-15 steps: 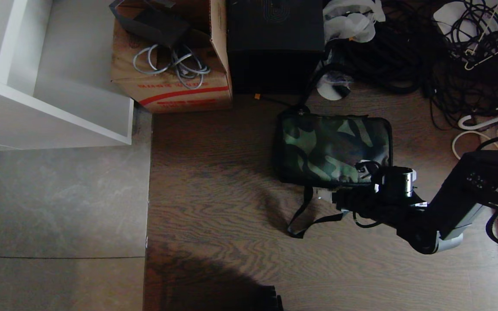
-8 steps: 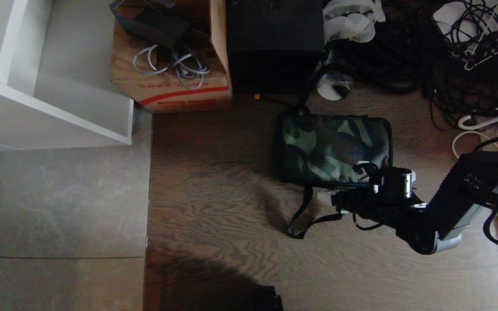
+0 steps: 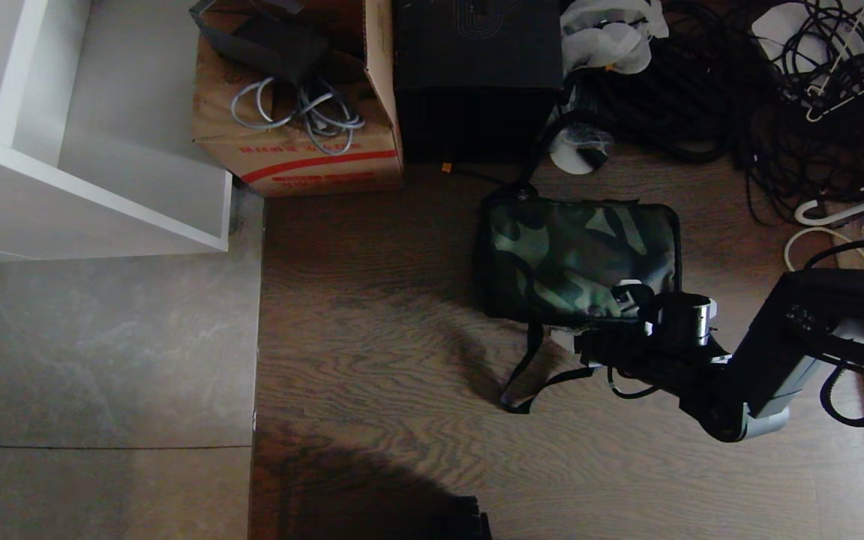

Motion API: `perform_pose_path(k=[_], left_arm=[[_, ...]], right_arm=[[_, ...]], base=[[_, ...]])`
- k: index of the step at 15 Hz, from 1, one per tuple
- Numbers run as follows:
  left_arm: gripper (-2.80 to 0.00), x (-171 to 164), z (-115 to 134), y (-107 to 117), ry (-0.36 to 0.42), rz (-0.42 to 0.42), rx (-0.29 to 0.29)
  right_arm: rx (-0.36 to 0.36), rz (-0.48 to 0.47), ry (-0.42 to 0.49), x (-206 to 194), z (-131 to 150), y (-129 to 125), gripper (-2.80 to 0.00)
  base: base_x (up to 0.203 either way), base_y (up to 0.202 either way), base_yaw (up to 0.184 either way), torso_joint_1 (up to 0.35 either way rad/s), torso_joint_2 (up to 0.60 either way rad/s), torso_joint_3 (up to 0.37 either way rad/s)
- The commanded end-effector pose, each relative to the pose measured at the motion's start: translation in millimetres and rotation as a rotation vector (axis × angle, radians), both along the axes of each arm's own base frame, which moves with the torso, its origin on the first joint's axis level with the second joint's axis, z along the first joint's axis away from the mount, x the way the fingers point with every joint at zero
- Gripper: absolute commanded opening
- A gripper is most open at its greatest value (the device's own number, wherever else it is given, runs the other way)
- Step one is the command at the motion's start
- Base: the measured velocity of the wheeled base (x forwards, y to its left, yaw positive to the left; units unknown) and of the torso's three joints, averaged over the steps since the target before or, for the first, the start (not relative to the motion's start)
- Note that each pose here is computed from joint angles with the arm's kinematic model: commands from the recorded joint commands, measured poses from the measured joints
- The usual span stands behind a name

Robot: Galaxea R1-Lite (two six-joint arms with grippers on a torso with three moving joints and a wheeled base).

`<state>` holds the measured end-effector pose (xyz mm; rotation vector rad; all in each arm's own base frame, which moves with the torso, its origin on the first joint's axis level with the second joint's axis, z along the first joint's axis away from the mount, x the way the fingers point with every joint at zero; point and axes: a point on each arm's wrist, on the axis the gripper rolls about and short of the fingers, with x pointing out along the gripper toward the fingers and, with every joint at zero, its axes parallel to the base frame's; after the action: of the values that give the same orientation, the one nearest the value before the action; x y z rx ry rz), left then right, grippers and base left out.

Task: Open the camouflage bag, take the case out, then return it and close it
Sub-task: Open the top of the storage box

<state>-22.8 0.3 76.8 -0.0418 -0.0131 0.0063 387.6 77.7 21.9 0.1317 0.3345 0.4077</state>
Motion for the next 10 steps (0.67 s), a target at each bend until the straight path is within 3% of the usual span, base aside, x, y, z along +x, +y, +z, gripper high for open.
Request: perform_pose_path(k=[1, 10], left_arm=[[-2.80, 0.1, -0.3, 0.0, 0.001, 0.000, -0.001], [-2.80, 0.1, -0.3, 0.0, 0.001, 0.000, -0.001]], right_arm=[[0.004, 0.002, -0.011, 1.8, -1.7, 0.4, -2.80], [0.010, 0.005, -0.048, 3.1, -0.7, 0.7, -2.80]], base=[[0.000, 0.000, 0.000, 0.000, 0.00, 0.000], [0.000, 0.000, 0.000, 0.000, 0.00, 0.000]])
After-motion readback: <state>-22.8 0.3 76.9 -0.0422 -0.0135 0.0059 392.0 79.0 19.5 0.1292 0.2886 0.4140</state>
